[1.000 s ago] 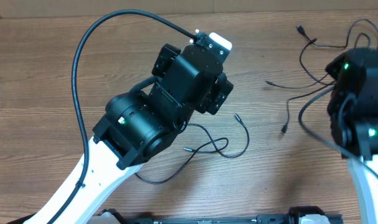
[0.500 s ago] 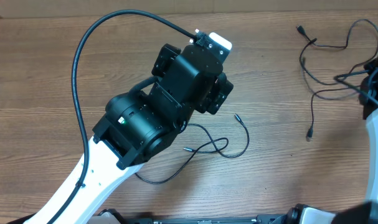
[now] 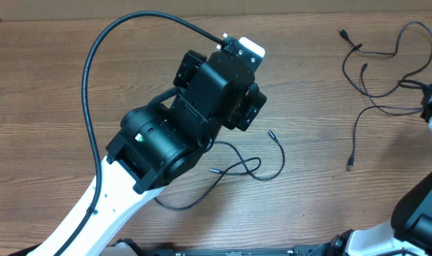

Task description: Untangle cables

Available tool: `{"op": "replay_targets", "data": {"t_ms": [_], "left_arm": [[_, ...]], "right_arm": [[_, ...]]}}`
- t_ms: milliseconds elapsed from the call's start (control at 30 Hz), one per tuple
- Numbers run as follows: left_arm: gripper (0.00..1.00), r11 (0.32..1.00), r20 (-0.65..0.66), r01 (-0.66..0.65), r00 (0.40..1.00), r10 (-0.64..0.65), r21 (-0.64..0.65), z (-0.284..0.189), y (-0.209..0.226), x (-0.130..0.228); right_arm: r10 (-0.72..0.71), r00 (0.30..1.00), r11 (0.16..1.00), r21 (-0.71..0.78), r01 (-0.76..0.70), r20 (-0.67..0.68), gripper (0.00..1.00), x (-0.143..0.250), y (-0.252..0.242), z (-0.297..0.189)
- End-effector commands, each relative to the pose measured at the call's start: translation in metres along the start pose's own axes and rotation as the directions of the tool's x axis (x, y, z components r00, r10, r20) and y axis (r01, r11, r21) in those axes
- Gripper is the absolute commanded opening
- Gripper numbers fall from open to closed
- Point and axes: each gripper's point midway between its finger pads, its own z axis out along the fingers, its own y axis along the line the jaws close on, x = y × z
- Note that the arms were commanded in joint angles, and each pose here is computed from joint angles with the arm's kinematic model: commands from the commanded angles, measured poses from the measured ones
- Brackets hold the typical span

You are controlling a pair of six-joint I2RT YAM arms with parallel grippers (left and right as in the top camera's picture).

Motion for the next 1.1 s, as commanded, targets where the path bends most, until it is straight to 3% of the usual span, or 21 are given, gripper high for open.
{"op": "replay_targets", "data": {"t_ms": [0, 267, 333, 367, 467, 500, 867, 1067], "left_arm": [[0.99, 0.999, 0.014, 0.029, 0.999, -0.029, -0.015, -0.002, 0.005, -0.005], [1.00, 0.999, 0.014, 0.029, 0.999, -0.029, -0.015, -0.002, 0.005, -0.005], [1.00, 0.999, 0.014, 0.029, 0.999, -0.029, -0.015, -0.002, 0.005, -0.005], [1.00, 0.999, 0.014, 0.029, 0.999, -0.029, -0.015, -0.002, 0.005, -0.005], [1.00, 0.999, 0.014, 0.029, 0.999, -0.029, -0.015, -0.002, 0.005, -0.005], [1.00, 0.999, 0.014, 0.029, 0.999, -0.029, -0.015, -0.002, 0.005, -0.005], [1.00, 0.999, 0.014, 0.029, 0.999, -0.029, -0.015, -0.002, 0.005, -0.005], [1.00, 0.999, 0.014, 0.029, 0.999, -0.029, -0.015, -0.002, 0.005, -0.005]], "right_arm": [[0.034, 0.999, 0.999, 0.030, -0.033, -0.015, 0.04, -0.005, -0.015, 0.023], [0.154, 0.985, 0.988, 0.033, -0.152, -0.083, 0.04, -0.005, -0.047, 0.045], [0.170, 0.981, 0.985, 0.032, -0.167, -0.094, 0.22, -0.006, -0.054, 0.048], [0.177, 0.978, 0.984, 0.028, -0.175, -0.106, 0.46, -0.006, -0.057, 0.049], [0.188, 0.973, 0.982, -0.005, -0.190, -0.136, 0.90, -0.004, -0.056, 0.051], [0.191, 0.970, 0.980, -0.028, -0.197, -0.152, 1.00, -0.002, -0.052, 0.051], [0.175, 0.951, 0.936, -0.258, -0.241, -0.254, 1.00, 0.003, -0.009, 0.041], [0.110, 0.944, 0.762, -0.584, -0.281, -0.310, 1.00, -0.013, 0.051, 0.004]]}}
